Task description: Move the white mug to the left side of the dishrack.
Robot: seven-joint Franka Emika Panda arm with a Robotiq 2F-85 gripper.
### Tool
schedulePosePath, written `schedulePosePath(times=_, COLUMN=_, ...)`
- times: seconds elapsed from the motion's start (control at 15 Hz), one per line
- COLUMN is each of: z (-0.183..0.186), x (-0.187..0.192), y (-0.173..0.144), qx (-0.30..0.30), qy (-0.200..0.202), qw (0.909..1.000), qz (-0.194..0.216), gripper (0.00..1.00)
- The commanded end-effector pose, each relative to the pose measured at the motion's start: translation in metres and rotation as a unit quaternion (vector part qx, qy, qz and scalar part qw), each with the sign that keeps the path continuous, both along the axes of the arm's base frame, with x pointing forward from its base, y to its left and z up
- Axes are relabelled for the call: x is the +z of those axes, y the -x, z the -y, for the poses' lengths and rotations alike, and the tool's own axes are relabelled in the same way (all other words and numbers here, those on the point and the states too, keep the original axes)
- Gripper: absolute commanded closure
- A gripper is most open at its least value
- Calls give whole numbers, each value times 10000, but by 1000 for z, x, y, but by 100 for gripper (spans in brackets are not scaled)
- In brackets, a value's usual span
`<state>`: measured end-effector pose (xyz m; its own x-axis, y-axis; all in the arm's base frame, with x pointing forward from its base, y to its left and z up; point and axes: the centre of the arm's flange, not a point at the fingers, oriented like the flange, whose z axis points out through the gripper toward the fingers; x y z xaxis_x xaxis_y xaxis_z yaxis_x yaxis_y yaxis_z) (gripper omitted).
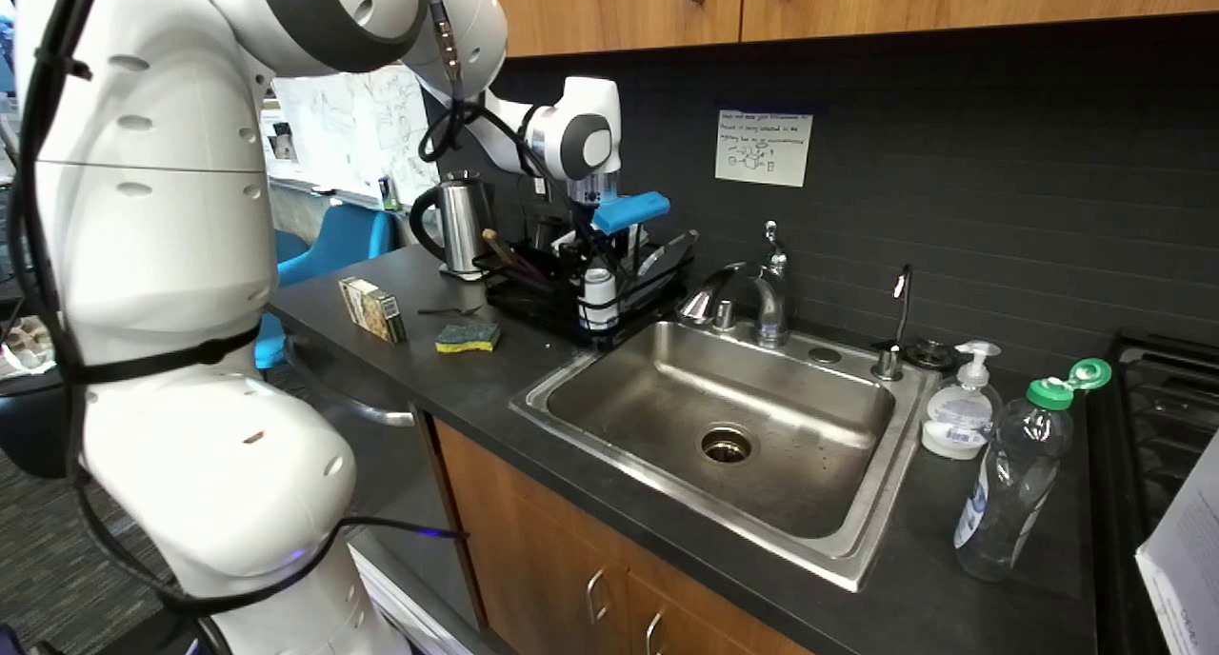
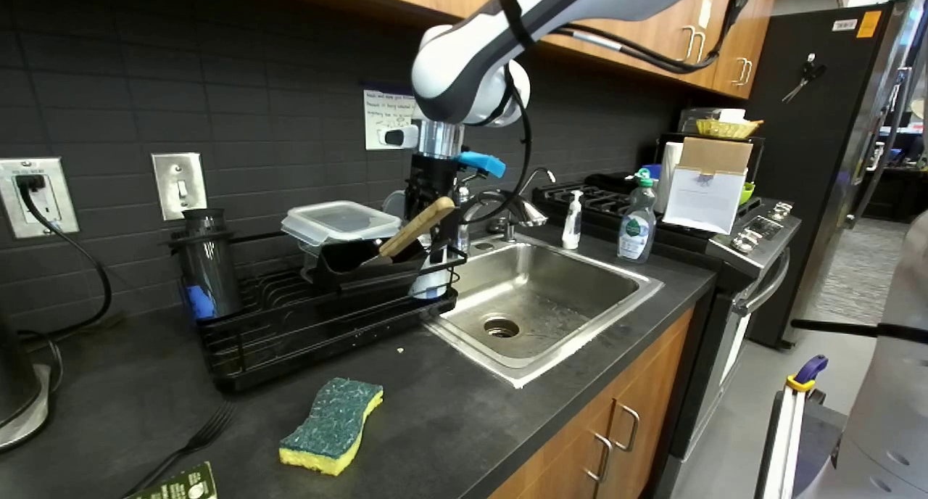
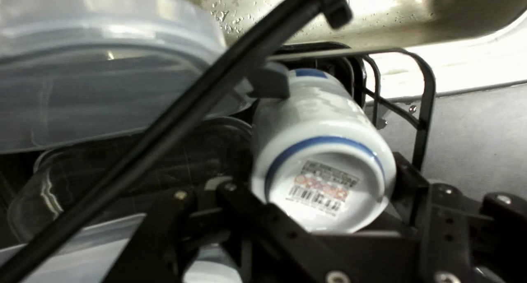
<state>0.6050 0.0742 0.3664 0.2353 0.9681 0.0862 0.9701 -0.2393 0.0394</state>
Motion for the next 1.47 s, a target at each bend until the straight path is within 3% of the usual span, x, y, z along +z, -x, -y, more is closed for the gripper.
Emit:
schedulePosePath(times=0.0, z=-4, x=15, y=-5, qx=29, qy=77, qw=9999, qz=134, gripper=47)
schedulePosePath(times=1.4, z=-23, x=39, y=10, qx=36, qy=370, qw=9985, qz=411, gripper=47)
